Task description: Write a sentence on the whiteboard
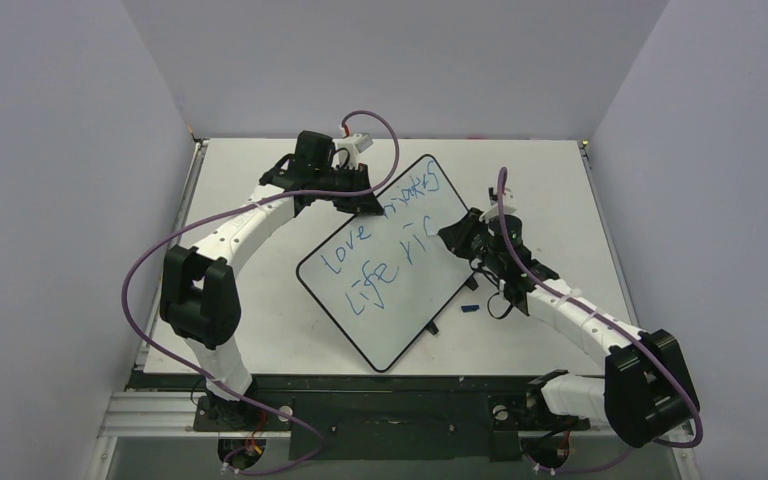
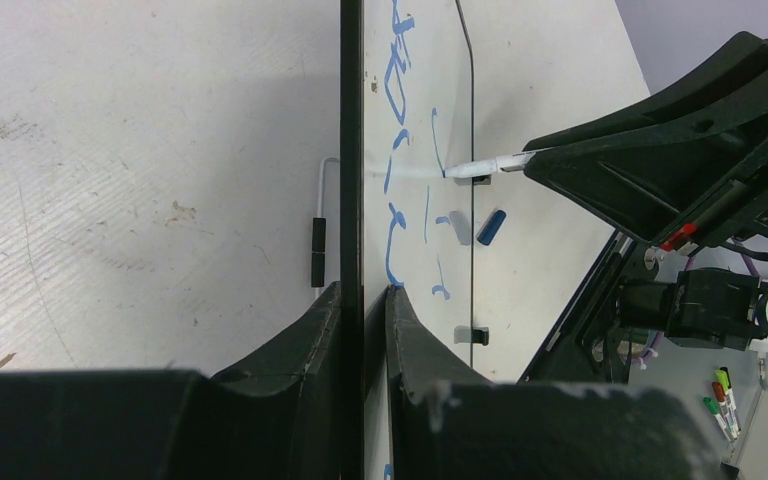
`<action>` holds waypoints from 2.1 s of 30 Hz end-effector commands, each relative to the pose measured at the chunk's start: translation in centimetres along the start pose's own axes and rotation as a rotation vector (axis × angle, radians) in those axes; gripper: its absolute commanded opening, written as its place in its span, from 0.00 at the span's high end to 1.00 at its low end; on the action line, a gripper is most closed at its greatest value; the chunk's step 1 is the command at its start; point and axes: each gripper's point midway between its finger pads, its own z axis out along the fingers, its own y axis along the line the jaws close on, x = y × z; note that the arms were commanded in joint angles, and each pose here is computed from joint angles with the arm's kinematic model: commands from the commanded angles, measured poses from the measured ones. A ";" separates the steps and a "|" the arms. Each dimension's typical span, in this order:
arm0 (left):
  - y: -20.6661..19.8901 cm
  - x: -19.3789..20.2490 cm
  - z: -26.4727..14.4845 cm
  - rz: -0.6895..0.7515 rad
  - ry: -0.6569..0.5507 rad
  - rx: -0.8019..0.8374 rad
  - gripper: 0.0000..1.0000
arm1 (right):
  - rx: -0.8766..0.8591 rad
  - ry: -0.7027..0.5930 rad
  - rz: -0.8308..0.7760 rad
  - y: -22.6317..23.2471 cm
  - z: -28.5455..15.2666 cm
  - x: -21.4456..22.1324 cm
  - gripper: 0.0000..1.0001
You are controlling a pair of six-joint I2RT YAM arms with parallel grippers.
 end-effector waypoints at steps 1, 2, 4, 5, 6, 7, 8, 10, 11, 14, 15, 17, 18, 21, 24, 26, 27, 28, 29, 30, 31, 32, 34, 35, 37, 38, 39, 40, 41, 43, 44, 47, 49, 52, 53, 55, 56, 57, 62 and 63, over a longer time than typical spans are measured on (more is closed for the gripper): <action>-0.9 3.3 0.9 0.066 0.102 0.006 1.00 | 0.034 0.041 -0.016 -1.2 -0.5 1.5 1.00; -0.9 3.3 0.9 0.065 0.103 0.006 1.00 | 0.039 0.035 -0.015 -1.3 -0.6 1.3 1.00; -0.9 3.3 0.9 0.065 0.102 0.004 1.00 | 0.051 0.027 -0.019 -1.5 -0.5 0.9 1.00; -0.9 3.3 0.9 0.065 0.102 0.004 1.00 | 0.057 0.028 -0.023 -1.7 -0.5 0.8 1.00; -0.9 3.3 0.9 0.065 0.102 0.004 1.00 | 0.061 0.019 -0.023 -1.7 -0.5 0.4 1.00; -0.9 3.3 0.9 0.066 0.102 0.004 1.00 | 0.063 0.020 -0.027 -1.8 -0.5 0.3 1.00; -0.9 3.3 0.9 0.066 0.103 0.004 1.00 | 0.066 0.016 -0.027 -1.8 -0.4 0.1 1.00; -0.8 3.4 0.9 0.065 0.104 0.002 1.00 | 0.072 0.011 -0.031 -1.9 -0.3 -0.3 1.00; -0.9 3.3 0.9 0.066 0.103 0.003 1.00 | 0.077 0.008 -0.034 -2.1 -0.2 -0.4 1.00; -0.9 3.3 0.9 0.067 0.104 0.003 1.00 | 0.083 0.001 -0.038 -2.1 0.0 -1.0 1.00; -0.9 3.4 1.0 0.067 0.105 0.005 1.00 | 0.085 -0.004 -0.036 -2.2 0.0 -1.3 1.00; -0.9 3.4 1.0 0.065 0.106 0.005 1.00 | 0.087 -0.015 -0.036 -2.2 0.2 -1.8 1.00; -0.9 3.4 1.0 0.065 0.107 0.004 1.00 | 0.086 -0.019 -0.037 -2.1 0.2 -2.0 1.00; -0.9 3.4 1.0 0.065 0.106 0.005 1.00 | 0.078 -0.036 -0.032 -1.8 0.5 -2.9 1.00; -0.8 3.5 1.0 0.064 0.108 0.004 1.00 | 0.072 -0.051 -0.030 -1.5 0.5 -3.6 1.00; -0.8 3.5 1.0 0.064 0.108 0.002 1.00 | 0.066 -0.062 -0.033 -1.2 0.4 -4.0 1.00; -0.9 3.5 1.0 0.064 0.108 0.003 1.00 | 0.060 -0.069 -0.036 -0.9 0.2 -4.3 1.00; -0.9 3.4 1.0 0.065 0.107 0.003 1.00 | 0.058 -0.071 -0.040 -0.9 0.1 -4.4 1.00; -0.9 3.5 1.0 0.066 0.107 0.003 1.00 | 0.053 -0.079 -0.043 -0.7 -0.2 -4.6 1.00; -0.9 3.4 1.0 0.066 0.107 0.004 1.00 | 0.045 -0.091 -0.046 -0.4 -0.5 -4.9 1.00; -0.9 3.4 1.0 0.066 0.107 0.004 1.00 | 0.044 -0.098 -0.046 -0.4 -0.7 -5.1 1.00; -0.9 3.4 1.0 0.067 0.107 0.004 1.00 | 0.039 -0.106 -0.047 -0.2 -0.9 -5.3 1.00; -0.9 3.4 1.1 0.066 0.107 0.003 1.00 | 0.008 -0.132 -0.051 0.7 -1.4 -6.1 1.00; -0.9 3.4 1.0 0.066 0.107 0.003 1.00 | -0.003 -0.141 -0.051 1.1 -1.5 -6.5 1.00; -0.9 3.4 1.0 0.067 0.106 0.004 1.00 | -0.012 -0.158 -0.052 1.5 -1.7 -7.1 1.00; -0.9 3.5 1.0 0.065 0.108 0.004 1.00 | -0.011 -0.168 -0.051 1.7 -1.7 -7.5 1.00; -0.9 3.5 1.1 0.065 0.108 0.003 1.00 | -0.012 -0.174 -0.050 1.8 -1.6 -7.7 1.00; -0.9 3.5 1.1 0.065 0.109 0.003 1.00 | -0.012 -0.178 -0.050 1.9 -1.4 -8.0 1.00; -0.8 3.5 1.1 0.064 0.110 0.003 1.00 | -0.014 -0.180 -0.048 2.0 -1.3 -8.2 1.00; -0.8 3.5 1.1 0.064 0.109 0.002 1.00 | -0.014 -0.180 -0.042 2.2 -0.8 -8.6 1.00; -0.8 3.5 1.1 0.065 0.109 0.001 1.00 | -0.011 -0.181 -0.040 2.3 -0.4 -8.8 1.00; -0.8 3.5 1.1 0.066 0.109 0.001 1.00 | -0.016 -0.194 -0.034 2.8 0.2 -9.7 1.00; -0.8 3.5 1.1 0.065 0.111 0.002 1.00 | -0.013 -0.195 -0.029 2.9 0.7 -10.0 1.00; -0.9 3.5 1.1 0.066 0.111 0.003 1.00 | -0.007 -0.192 -0.022 2.9 1.5 -10.2 1.00; -0.8 3.5 1.1 0.066 0.112 0.001 1.00 | -0.009 -0.196 -0.021 3.0 1.6 -10.5 1.00; -0.8 3.5 1.1 0.067 0.111 -0.002 1.00 | -0.003 -0.194 -0.019 2.9 2.0 -10.5 1.00; -0.8 3.5 1.0 0.068 0.111 -0.003 1.00 | 0.000 -0.190 -0.016 2.8 2.3 -10.4 1.00; -0.8 3.5 1.0 0.067 0.111 -0.003 1.00 | 0.002 -0.187 -0.015 2.7 2.5 -10.4 1.00; -0.8 3.5 1.0 0.069 0.112 -0.003 1.00 | 0.016 -0.169 -0.015 2.1 3.2 -9.6 1.00; -0.8 3.5 1.0 0.069 0.111 -0.003 1.00 | 0.021 -0.162 -0.017 1.9 3.4 -9.3 1.00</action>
